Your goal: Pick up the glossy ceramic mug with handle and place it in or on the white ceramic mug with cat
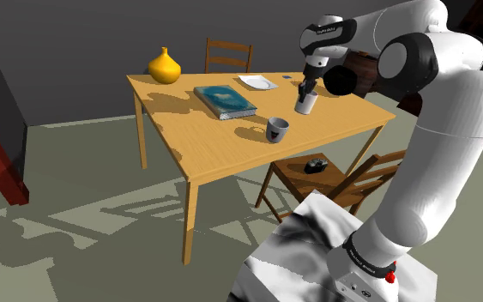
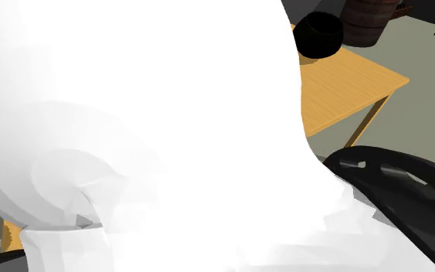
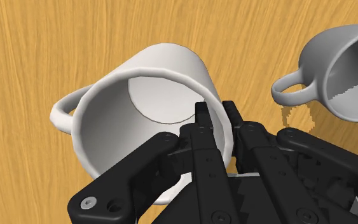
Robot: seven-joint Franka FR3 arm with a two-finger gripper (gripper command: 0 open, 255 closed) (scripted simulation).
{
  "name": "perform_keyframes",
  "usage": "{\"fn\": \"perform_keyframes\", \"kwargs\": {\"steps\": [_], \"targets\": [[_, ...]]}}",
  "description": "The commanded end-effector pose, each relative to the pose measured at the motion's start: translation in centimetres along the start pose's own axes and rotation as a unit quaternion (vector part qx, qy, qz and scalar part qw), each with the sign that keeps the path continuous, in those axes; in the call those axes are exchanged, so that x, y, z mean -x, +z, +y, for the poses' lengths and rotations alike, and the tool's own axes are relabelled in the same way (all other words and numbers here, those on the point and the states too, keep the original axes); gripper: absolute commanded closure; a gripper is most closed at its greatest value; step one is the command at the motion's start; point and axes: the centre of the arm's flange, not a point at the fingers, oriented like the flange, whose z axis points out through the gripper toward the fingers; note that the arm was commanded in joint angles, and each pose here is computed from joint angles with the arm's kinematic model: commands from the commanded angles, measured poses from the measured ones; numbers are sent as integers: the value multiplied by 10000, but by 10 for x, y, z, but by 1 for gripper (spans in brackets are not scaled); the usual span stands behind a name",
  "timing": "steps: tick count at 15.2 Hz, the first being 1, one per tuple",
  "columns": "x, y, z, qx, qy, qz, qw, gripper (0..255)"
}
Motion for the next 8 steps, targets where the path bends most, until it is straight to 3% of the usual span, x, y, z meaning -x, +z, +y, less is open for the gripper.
{"fn": "perform_keyframes", "kwargs": {"steps": [1, 8], "targets": [[1, -11, 0, 0, 1, -1, 10000, 255], [2, -48, 2, 0, 1, -1, 10000, 255]]}}
